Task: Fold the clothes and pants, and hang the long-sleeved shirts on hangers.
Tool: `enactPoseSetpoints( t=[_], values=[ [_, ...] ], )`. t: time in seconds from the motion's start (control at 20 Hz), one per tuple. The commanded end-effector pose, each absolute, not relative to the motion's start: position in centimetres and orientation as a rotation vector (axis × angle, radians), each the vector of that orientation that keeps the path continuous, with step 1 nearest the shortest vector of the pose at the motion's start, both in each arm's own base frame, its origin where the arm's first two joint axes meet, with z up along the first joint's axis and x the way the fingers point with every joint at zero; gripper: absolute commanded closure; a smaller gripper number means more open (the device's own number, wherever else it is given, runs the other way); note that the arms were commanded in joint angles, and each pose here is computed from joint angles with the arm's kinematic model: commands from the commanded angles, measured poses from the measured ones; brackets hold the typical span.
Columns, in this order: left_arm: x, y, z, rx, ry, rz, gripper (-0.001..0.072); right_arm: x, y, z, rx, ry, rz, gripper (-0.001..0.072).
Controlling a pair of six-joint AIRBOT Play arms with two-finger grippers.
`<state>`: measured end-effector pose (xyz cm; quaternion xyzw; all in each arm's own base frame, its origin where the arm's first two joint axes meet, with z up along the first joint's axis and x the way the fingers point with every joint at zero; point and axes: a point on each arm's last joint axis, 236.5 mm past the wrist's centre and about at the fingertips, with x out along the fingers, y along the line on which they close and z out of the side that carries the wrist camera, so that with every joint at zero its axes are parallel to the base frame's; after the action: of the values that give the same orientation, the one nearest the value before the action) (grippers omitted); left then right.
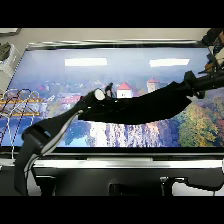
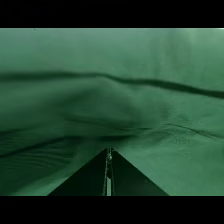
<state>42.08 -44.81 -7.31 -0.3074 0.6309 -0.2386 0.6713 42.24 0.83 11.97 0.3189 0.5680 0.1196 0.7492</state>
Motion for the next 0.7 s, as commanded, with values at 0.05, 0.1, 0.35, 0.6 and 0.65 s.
enactPoseSetpoints(
  t=[0.05,0.1,0.35,0.6,0.65],
  values=[
    [40.5,-50.8,-8.4,-0.793,1.465,-0.53,0.0697,42.5,0.8,14.5,0.688,1.203,0.26,0.0681],
    [40.2,-52.0,-8.4,-0.816,1.475,-0.54,0.0697,42.5,0.8,14.6,0.693,1.204,0.257,0.0681],
    [39.4,-54.9,-7.7,-0.934,1.495,-0.574,0.0697,42.5,1.1,14.8,0.708,1.201,0.266,0.0681],
    [41.3,-48.7,-5.7,-0.757,1.52,-0.567,0.0698,43.0,1.7,15.1,0.714,1.182,0.283,0.0682],
    [42.1,-46.9,-4.1,-0.712,1.499,-0.587,0.0698,43.0,2.5,15.1,0.704,1.187,0.298,0.0682]
  ],
)
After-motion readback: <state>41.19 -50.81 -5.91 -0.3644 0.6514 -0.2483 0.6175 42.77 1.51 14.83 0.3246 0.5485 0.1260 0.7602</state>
